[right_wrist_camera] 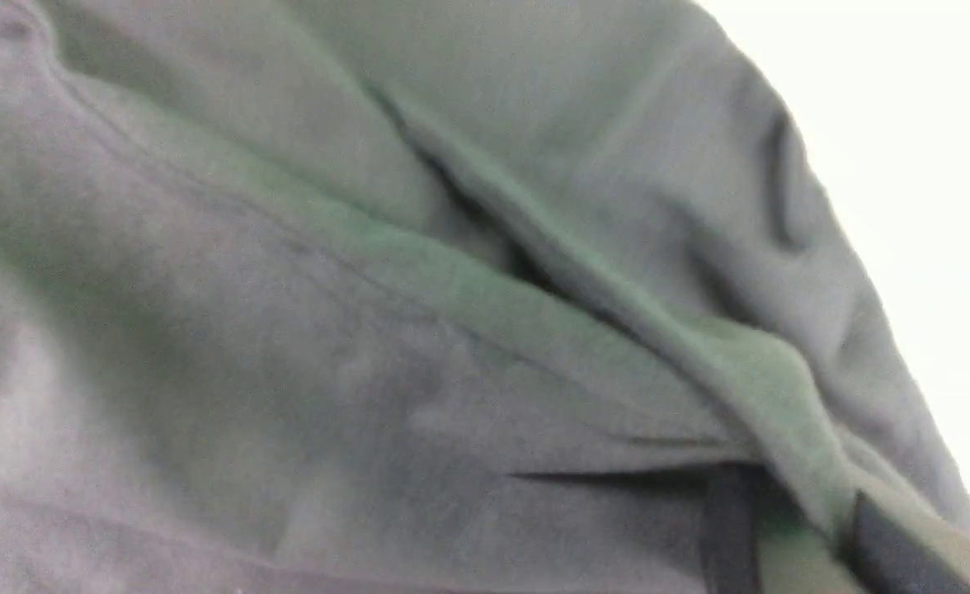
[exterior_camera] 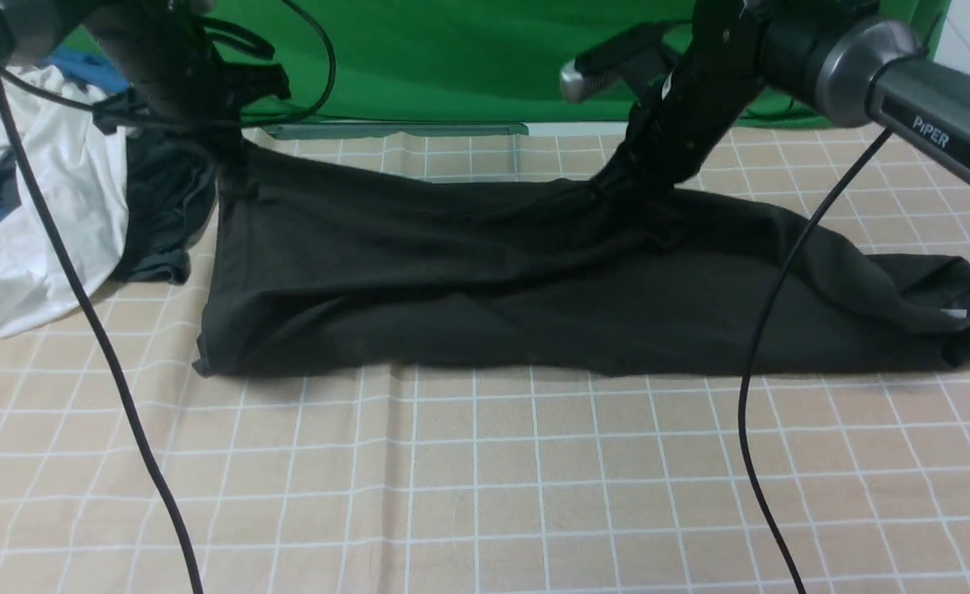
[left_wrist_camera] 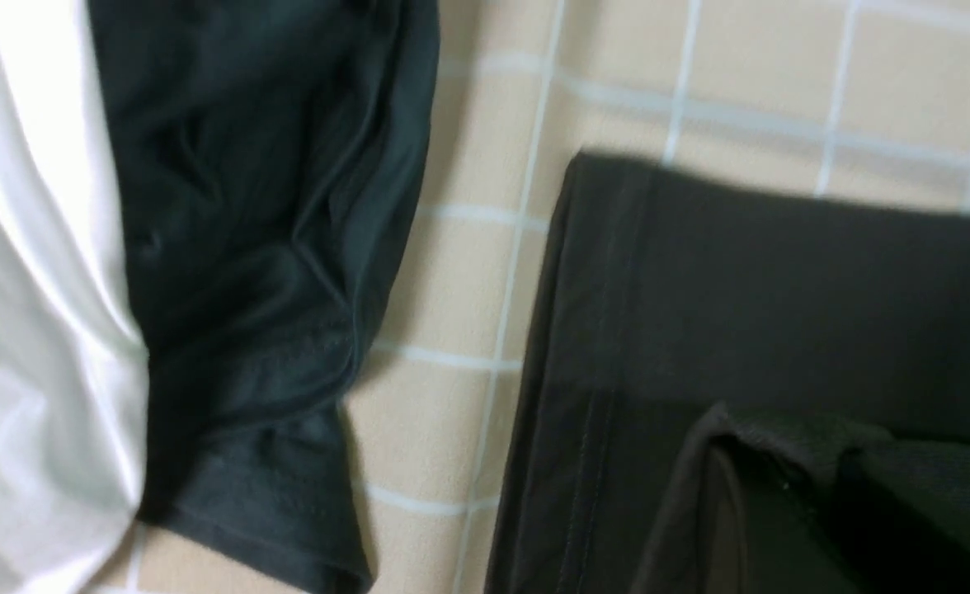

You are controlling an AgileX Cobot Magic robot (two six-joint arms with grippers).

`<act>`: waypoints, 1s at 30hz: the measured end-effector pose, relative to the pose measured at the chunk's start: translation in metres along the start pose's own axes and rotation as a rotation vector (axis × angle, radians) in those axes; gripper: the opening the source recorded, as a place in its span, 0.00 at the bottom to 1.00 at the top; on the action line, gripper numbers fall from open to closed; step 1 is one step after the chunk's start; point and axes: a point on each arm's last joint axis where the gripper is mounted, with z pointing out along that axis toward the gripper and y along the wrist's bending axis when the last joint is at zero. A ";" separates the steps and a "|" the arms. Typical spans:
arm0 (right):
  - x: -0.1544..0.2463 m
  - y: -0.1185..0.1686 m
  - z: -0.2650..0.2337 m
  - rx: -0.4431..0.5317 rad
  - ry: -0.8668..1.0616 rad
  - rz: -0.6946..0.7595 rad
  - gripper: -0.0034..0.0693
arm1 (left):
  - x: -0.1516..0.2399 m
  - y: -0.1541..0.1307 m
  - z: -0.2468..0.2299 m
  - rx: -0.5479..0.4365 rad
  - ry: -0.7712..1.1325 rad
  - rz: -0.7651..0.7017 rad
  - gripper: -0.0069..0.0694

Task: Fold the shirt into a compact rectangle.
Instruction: 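Fold the black garment in half by bringing its near edge over to the far edge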

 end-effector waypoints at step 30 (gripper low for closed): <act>-0.009 -0.024 0.050 0.105 -0.272 0.011 0.54 | -0.026 0.004 0.039 -0.017 -0.284 0.045 0.43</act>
